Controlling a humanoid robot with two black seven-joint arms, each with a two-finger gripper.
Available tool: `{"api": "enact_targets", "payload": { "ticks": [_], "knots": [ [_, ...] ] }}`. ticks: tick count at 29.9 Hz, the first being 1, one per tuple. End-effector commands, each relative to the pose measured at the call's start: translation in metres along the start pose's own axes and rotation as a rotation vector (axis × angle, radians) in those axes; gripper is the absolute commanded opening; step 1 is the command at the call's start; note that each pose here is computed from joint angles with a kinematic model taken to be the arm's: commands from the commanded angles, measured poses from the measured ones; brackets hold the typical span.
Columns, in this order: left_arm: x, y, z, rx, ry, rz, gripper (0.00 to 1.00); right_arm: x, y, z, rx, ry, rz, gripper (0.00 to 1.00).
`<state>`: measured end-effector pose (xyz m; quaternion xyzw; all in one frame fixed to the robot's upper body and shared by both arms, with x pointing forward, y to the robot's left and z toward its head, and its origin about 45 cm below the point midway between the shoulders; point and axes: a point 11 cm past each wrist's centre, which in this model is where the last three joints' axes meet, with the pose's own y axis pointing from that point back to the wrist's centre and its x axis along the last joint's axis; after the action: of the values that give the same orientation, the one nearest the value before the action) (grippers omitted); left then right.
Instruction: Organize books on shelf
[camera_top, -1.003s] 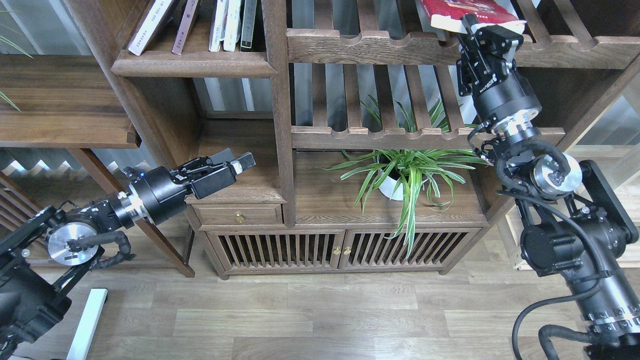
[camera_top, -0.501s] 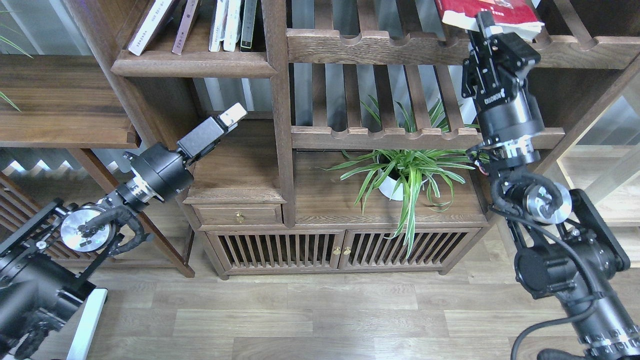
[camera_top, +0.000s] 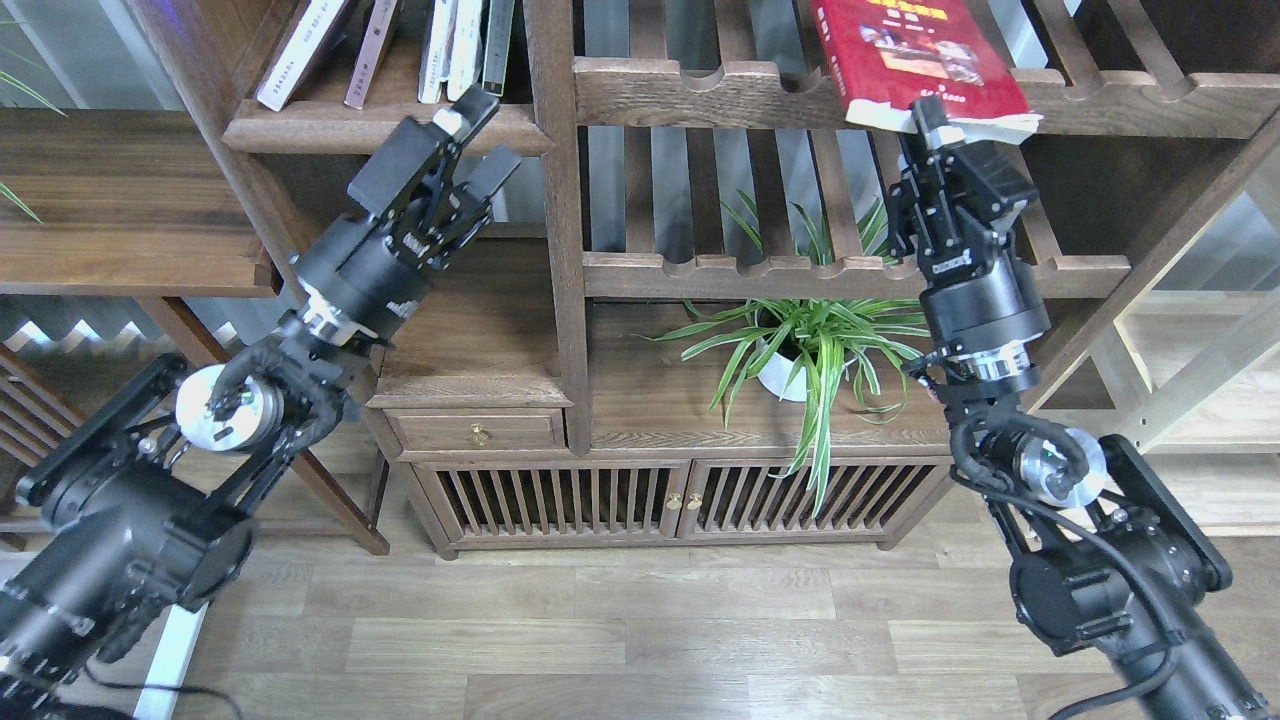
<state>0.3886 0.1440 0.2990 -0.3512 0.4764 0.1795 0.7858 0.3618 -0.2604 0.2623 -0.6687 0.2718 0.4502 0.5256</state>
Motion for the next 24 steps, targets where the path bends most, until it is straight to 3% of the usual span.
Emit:
{"api": "enact_targets", "payload": {
  "ticks": [1, 6, 24],
  "knots": [
    [-0.005, -0.008, 0.001, 0.015, 0.013, -0.009, 0.98, 0.001, 0.0, 0.002, -0.004, -0.003, 0.003, 0.0],
    [0.001, -0.013, 0.003, 0.1, 0.027, 0.066, 0.98, 0.0, 0.0, 0.001, -0.004, 0.001, 0.003, 0.0],
    [0.01, -0.031, 0.028, 0.064, -0.003, 0.107, 0.98, 0.007, -0.009, 0.038, -0.082, -0.053, 0.003, 0.0]
  ]
}}
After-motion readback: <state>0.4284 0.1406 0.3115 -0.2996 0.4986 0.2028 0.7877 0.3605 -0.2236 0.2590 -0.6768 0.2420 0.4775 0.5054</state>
